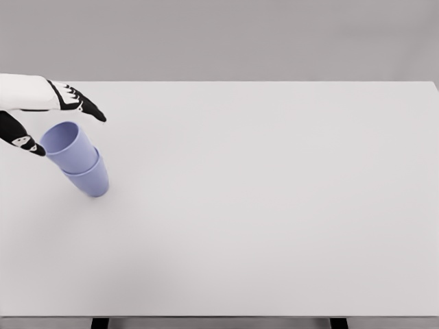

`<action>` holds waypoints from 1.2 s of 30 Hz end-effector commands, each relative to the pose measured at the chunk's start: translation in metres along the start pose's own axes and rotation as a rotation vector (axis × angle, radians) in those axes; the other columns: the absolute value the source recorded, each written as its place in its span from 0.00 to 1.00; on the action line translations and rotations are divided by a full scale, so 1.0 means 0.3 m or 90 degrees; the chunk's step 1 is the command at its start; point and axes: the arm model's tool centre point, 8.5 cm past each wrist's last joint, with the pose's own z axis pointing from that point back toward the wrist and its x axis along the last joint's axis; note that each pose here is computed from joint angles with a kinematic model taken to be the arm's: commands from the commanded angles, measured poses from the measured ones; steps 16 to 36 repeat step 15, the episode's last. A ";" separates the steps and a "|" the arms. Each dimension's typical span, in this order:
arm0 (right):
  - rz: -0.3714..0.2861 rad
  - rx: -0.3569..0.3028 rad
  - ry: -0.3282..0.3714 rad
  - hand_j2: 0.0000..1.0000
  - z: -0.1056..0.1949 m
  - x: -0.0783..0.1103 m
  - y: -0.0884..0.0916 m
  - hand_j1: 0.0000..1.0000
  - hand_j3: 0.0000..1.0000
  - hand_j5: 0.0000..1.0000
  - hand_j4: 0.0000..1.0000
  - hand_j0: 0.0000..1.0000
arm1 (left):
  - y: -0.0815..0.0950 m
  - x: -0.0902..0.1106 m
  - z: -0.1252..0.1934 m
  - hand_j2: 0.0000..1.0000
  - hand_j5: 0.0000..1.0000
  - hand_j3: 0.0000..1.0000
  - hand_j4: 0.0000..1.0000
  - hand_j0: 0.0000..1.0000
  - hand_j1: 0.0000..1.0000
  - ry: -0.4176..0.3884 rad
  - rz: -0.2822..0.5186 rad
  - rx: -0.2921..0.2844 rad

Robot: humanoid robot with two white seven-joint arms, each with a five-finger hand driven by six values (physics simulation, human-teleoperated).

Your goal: Place the right cup on the left cup with left arm

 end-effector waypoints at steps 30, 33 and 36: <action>0.001 0.000 0.000 1.00 0.000 0.000 0.000 1.00 1.00 1.00 1.00 1.00 | 0.205 0.382 -0.310 1.00 1.00 1.00 1.00 1.00 1.00 -0.323 -0.035 0.039; 0.001 0.000 0.000 1.00 0.000 0.000 0.000 1.00 1.00 1.00 1.00 1.00 | 0.205 0.382 -0.310 1.00 1.00 1.00 1.00 1.00 1.00 -0.323 -0.035 0.039; 0.001 0.000 0.000 1.00 0.000 0.000 0.000 1.00 1.00 1.00 1.00 1.00 | 0.205 0.382 -0.310 1.00 1.00 1.00 1.00 1.00 1.00 -0.323 -0.035 0.039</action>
